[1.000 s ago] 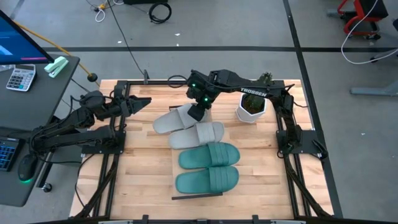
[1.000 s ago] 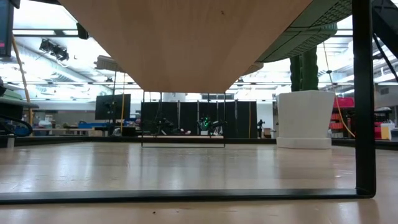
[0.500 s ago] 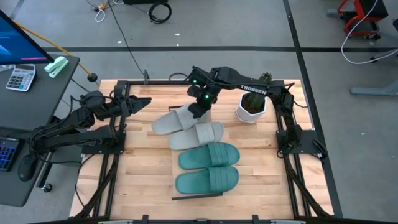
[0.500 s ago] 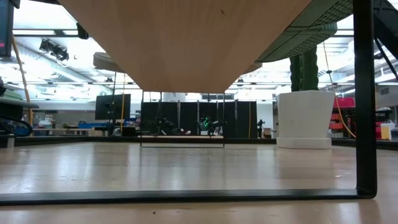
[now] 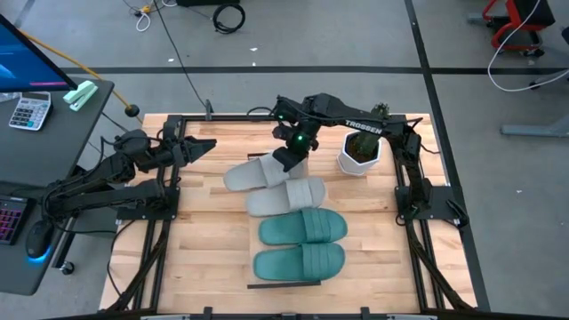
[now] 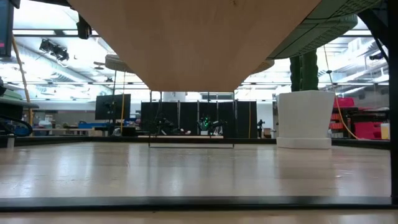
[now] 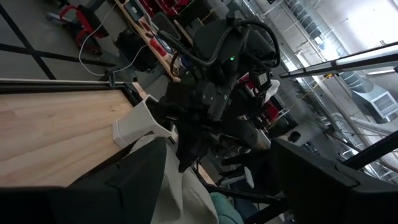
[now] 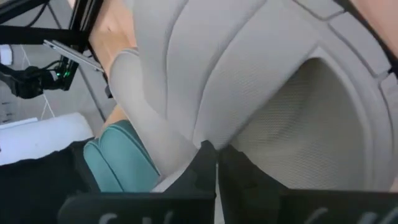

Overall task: Pick and place slides into the shelf
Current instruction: Adjust the white slipper

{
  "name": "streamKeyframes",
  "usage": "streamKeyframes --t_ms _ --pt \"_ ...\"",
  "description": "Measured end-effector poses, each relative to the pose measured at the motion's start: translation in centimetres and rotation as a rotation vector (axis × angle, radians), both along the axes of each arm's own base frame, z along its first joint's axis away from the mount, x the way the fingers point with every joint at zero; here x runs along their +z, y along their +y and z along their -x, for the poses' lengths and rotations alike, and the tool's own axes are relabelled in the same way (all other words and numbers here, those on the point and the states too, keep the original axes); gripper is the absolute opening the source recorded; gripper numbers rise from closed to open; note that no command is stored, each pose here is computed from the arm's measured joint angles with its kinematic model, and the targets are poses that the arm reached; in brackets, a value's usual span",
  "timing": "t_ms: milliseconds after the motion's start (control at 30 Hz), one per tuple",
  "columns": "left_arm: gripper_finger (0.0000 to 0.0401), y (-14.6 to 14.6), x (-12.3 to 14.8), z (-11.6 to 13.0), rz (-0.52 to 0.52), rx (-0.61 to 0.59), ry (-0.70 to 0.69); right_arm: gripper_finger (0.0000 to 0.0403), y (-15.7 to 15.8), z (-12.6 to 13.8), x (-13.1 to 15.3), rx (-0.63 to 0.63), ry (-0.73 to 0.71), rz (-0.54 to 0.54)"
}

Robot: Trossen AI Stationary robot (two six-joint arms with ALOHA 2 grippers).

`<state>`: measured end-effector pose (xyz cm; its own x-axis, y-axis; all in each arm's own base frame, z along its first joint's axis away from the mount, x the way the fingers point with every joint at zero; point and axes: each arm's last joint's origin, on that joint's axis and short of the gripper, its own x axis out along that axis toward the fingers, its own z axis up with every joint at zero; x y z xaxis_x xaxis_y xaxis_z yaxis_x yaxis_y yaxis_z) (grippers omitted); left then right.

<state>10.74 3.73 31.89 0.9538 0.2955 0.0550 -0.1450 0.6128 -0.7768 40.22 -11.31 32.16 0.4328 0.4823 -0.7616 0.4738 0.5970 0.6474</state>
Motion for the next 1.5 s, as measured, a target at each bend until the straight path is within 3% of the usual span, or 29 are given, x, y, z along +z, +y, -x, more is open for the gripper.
streamKeyframes --t_ms 733,900,1500 --pt "0.0293 0.0 0.0 0.0 -0.015 0.001 0.004 0.0 -1.3 -1.3 -0.5 -0.055 -0.08 0.098" --pt "0.0293 0.0 0.0 0.0 -0.015 0.001 0.004 0.0 -2.2 -1.1 -0.4 -0.083 -0.092 0.056" --pt "0.0293 0.0 0.0 0.1 -0.027 0.003 0.003 0.0 -2.7 0.8 2.1 -0.067 -0.148 0.122"
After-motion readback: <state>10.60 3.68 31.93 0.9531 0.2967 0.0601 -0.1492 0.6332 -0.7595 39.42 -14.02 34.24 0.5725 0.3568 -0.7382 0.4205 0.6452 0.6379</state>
